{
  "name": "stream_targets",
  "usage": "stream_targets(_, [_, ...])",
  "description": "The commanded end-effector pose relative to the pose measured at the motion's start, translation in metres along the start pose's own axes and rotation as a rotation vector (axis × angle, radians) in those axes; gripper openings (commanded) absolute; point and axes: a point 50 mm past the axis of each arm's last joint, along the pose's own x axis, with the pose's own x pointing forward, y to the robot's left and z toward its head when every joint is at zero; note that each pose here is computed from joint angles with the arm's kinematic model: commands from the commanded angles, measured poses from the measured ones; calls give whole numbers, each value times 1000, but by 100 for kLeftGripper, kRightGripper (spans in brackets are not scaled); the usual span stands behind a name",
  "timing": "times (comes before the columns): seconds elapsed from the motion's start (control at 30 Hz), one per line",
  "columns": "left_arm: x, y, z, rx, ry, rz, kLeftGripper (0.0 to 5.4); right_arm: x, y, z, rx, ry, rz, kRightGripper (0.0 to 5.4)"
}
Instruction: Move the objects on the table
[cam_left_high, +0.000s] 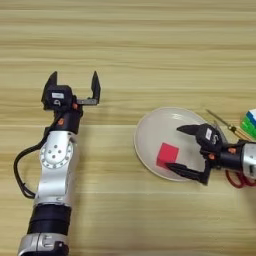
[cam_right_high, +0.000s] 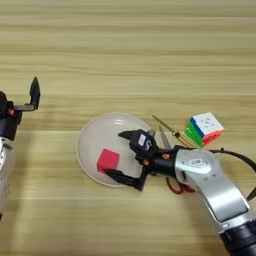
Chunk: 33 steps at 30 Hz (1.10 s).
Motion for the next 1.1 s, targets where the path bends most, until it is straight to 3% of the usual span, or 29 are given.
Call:
stream_targets(0.03, [0,-2,0,3,-1,-1,540,2,-2,-4,6,45,-6,538])
stream_targets(0.37, [-2,-2,0,2,0,1,540,11,-2,-12,13,106,-19,538])
stream_targets(1.1, [-2,-3,-1,2,2,2,540,19,1,-8,3,95,-28,311])
